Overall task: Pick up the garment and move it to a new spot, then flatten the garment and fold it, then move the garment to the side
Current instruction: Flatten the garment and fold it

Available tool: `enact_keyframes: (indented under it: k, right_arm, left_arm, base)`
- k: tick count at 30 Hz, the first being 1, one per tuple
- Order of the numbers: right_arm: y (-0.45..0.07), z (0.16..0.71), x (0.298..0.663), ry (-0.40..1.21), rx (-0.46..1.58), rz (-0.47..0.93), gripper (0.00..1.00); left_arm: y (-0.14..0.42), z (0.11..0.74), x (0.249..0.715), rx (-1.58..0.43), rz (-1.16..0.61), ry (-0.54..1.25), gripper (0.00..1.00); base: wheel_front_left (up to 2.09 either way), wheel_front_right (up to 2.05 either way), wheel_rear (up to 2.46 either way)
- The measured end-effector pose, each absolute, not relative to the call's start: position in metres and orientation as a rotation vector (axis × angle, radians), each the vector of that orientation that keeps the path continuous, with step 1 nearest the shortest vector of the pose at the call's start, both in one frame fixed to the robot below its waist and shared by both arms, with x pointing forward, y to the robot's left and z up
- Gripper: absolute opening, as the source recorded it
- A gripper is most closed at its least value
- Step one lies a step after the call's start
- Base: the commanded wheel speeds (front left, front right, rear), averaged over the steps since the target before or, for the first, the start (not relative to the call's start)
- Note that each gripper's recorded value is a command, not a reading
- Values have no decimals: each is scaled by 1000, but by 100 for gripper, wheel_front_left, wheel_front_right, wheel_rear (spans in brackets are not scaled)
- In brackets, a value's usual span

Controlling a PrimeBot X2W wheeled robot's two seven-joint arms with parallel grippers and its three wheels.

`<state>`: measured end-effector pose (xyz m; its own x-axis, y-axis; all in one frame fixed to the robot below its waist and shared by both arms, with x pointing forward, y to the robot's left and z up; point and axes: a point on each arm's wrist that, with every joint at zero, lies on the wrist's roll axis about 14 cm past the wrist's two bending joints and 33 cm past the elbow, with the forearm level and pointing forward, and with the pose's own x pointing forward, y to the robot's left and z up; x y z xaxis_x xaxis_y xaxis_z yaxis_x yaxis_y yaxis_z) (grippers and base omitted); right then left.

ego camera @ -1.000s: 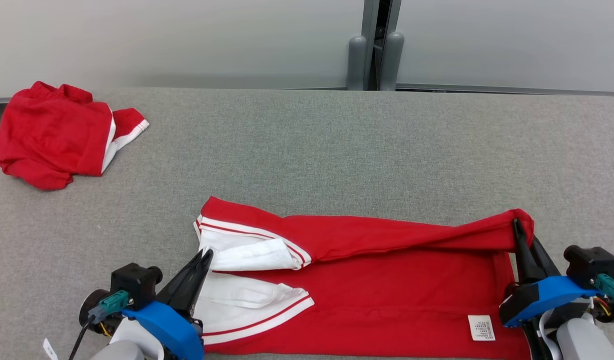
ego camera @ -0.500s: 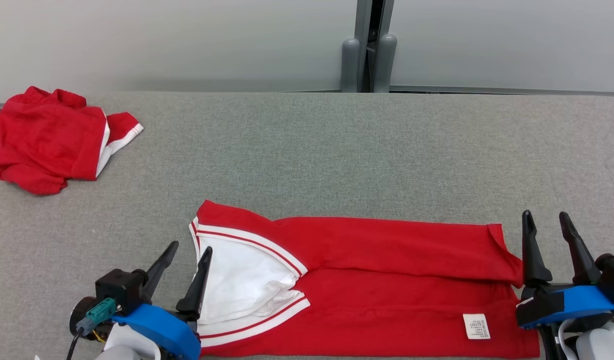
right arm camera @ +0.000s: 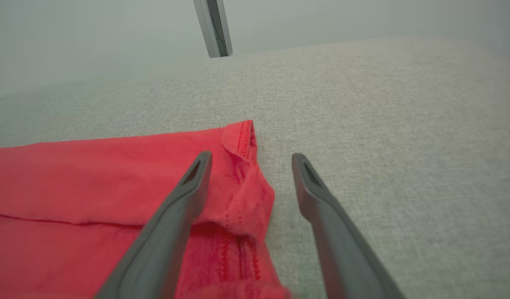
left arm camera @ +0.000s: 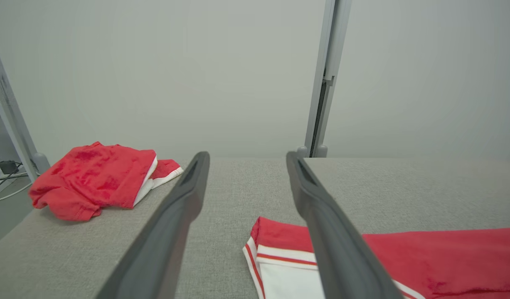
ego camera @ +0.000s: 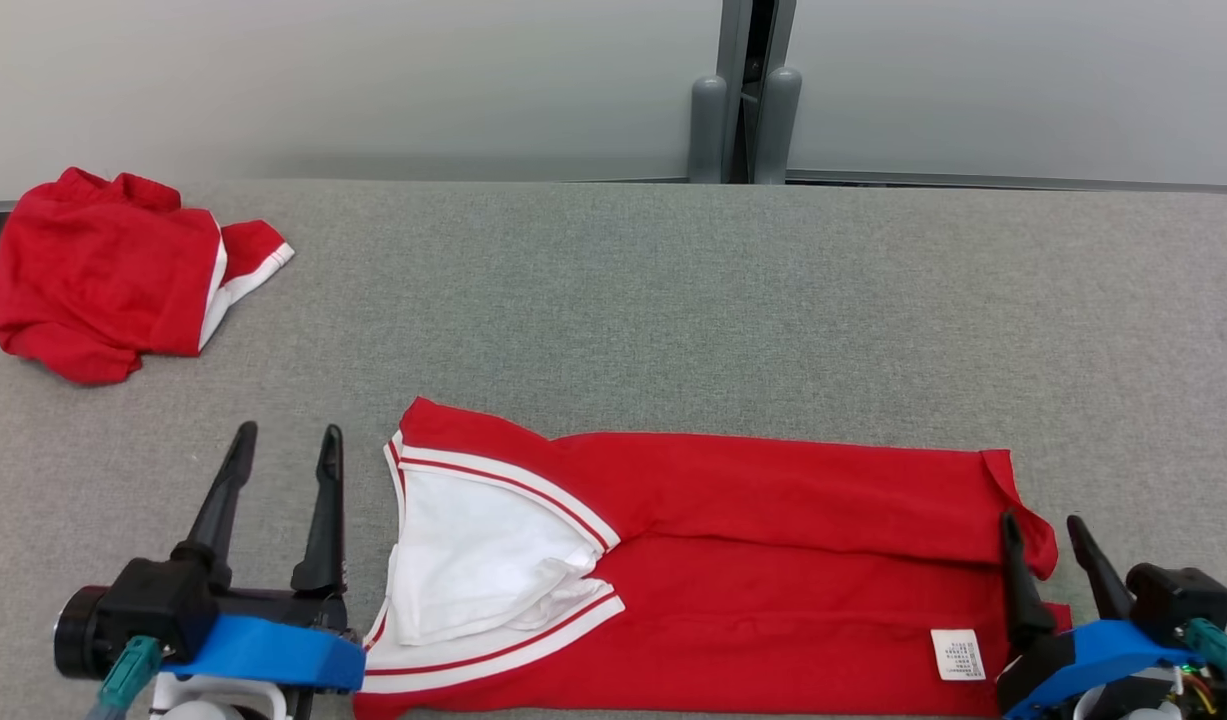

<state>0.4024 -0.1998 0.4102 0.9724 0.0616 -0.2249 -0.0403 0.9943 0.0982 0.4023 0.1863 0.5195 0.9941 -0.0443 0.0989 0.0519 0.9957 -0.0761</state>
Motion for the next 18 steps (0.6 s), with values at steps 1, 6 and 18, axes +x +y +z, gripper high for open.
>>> enact_keyframes:
  k: [1,6,18]
  right_arm:
    - [-199,406,402,244,97,51,100]
    - [-195,385,396,320,114,50,100]
    - [-181,373,393,371,169,71,0]
  left_arm:
    - [189,520,401,-76,-39,-103,100]
    - [199,522,397,-77,11,-123,100]
    - [215,519,390,-69,67,-130,100]
  base:
    - [0,0,0]
    - [0,0,0]
    - [0,0,0]
